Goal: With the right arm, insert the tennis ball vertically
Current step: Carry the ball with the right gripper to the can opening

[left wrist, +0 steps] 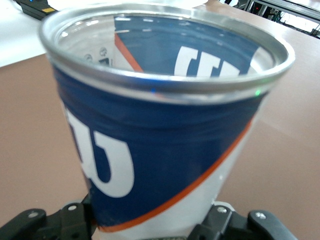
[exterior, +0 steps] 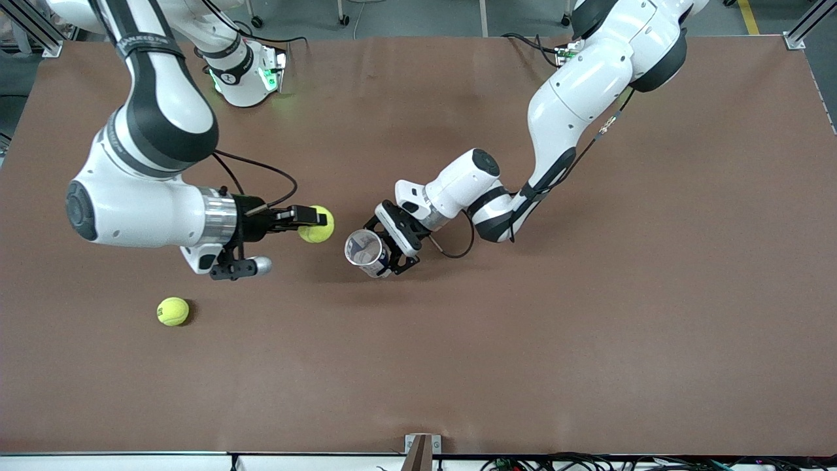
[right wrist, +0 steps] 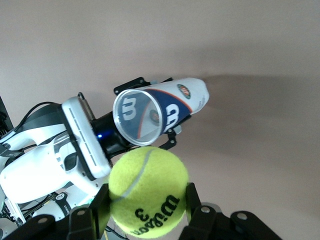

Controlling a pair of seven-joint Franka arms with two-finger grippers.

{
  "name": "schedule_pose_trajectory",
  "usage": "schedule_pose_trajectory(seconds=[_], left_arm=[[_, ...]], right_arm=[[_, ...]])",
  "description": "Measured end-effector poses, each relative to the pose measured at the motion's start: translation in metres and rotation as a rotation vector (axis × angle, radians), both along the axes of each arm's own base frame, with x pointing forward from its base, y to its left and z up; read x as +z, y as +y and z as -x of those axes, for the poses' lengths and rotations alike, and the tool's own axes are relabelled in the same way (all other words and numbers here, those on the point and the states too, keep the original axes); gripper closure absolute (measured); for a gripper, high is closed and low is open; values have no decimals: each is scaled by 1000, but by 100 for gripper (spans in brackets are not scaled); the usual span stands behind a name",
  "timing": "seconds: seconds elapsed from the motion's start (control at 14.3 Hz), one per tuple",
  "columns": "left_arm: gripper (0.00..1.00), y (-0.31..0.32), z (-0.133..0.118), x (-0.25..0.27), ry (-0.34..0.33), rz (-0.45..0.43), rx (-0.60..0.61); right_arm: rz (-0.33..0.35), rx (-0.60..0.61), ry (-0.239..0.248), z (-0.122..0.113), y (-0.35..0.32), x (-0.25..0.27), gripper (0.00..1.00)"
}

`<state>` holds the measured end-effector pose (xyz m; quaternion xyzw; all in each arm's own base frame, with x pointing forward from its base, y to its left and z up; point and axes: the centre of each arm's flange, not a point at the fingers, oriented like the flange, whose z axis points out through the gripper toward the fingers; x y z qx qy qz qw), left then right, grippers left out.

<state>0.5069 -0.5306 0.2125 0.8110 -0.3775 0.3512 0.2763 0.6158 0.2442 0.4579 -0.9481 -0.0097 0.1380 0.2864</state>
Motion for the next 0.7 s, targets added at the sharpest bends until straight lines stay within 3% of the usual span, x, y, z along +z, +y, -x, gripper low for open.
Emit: schedule_pose_trajectory(seconds=[0.7], left_arm=[[26, 0, 4, -16, 15, -14, -7]], right_arm=[[0, -16, -56, -4, 29, -16, 37]])
